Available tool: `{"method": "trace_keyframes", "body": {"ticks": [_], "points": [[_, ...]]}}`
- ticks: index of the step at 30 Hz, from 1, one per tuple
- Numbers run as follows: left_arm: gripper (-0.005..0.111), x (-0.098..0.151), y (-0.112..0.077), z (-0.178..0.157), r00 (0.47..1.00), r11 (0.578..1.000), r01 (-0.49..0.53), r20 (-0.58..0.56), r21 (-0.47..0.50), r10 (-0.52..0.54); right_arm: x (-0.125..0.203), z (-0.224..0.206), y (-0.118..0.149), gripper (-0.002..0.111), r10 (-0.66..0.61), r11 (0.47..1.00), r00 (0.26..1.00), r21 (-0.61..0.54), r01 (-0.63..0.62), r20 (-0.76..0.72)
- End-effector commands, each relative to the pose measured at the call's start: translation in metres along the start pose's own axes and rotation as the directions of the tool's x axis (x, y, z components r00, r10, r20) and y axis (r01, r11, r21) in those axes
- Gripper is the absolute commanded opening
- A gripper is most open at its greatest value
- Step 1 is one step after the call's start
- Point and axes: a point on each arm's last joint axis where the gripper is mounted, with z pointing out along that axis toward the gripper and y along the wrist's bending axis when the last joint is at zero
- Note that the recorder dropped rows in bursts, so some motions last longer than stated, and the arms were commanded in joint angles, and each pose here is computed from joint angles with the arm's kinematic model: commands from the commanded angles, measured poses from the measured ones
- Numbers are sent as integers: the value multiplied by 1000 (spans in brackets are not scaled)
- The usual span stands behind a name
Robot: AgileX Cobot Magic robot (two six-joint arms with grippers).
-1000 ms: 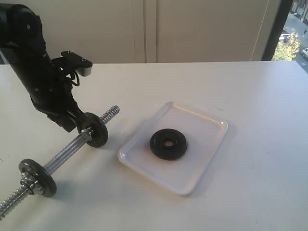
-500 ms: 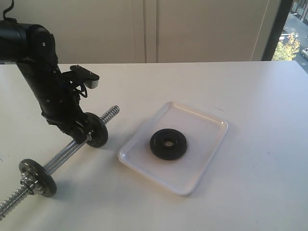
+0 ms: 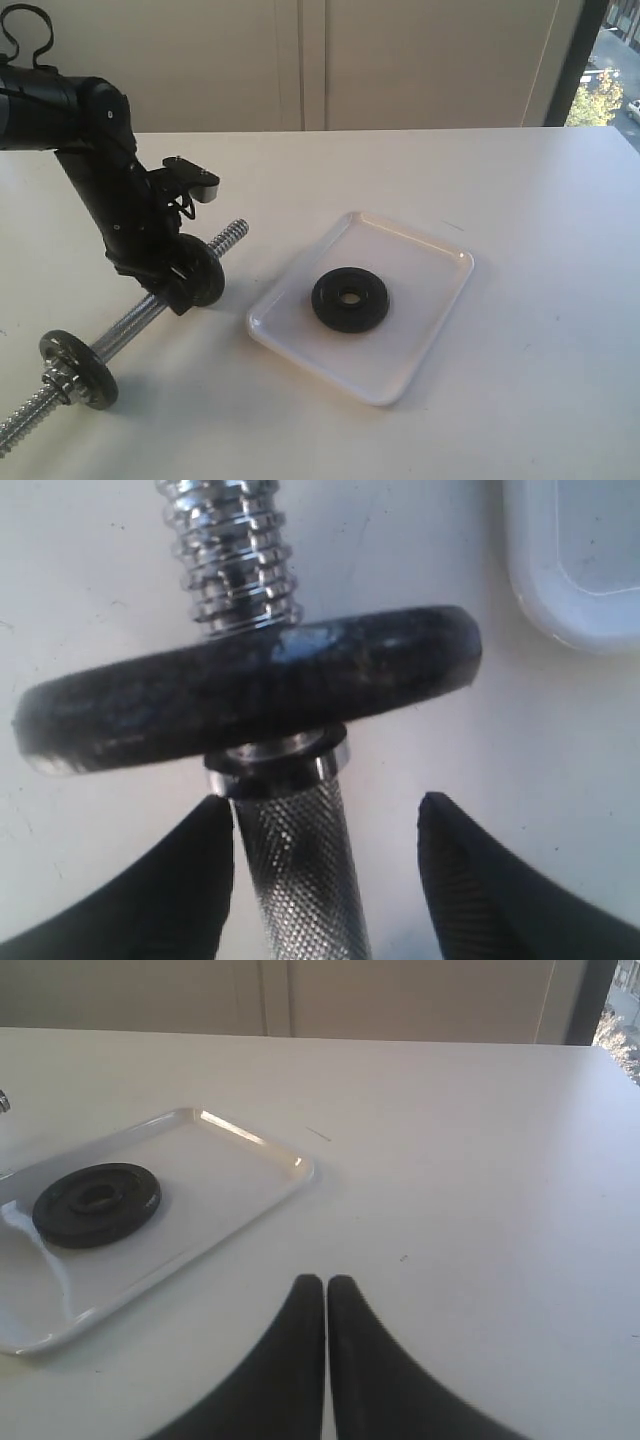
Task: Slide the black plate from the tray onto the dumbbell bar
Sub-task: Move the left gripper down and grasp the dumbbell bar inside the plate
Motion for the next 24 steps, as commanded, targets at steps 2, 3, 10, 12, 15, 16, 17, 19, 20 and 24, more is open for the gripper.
{"method": "trace_keyframes", "body": {"ticks": [2, 3, 10, 12, 15, 16, 17, 19, 20, 24], "points": [[59, -2, -2, 5, 1000, 1000, 2, -9, 20, -2, -1, 0, 0, 2, -20, 1000, 1000, -4, 20, 17], [59, -1, -2, 6, 1000, 1000, 3, -12, 21, -2, -1, 0, 0, 2, -20, 1000, 1000, -4, 20, 17], [59, -2, -1, 10, 1000, 1000, 4, -16, 22, -4, -2, 0, 0, 2, -20, 1000, 999, -5, 20, 33], [59, -3, 0, 10, 1000, 1000, 7, -3, 15, -7, -3, 0, 0, 2, -20, 1000, 999, -5, 20, 36], [58, -3, 0, 10, 1000, 1000, 6, -2, 13, -6, -3, 0, 0, 2, -22, 1000, 999, -5, 22, 39], [56, -3, 0, 10, 1000, 1000, 6, -2, 13, -6, -3, 0, 0, 2, -22, 1000, 999, -5, 22, 41], [49, -3, 0, 10, 1000, 1000, 6, -1, 12, -6, -5, 0, -1, 2, -59, 998, 996, 8, 59, 63], [32, -4, 0, 10, 1000, 1000, 6, 10, 7, -6, -9, -1, -2, 2, -149, 989, 983, 37, 146, 106], [20, -5, 1, 10, 1000, 1000, 6, 15, 5, -6, -11, -1, -2, 2, -178, 984, 977, 47, 174, 121], [0, -5, 1, 10, 1000, 1000, -5, 16, 2, 5, -16, -2, -1, 2, -184, 983, 966, 45, 178, 181]]}}
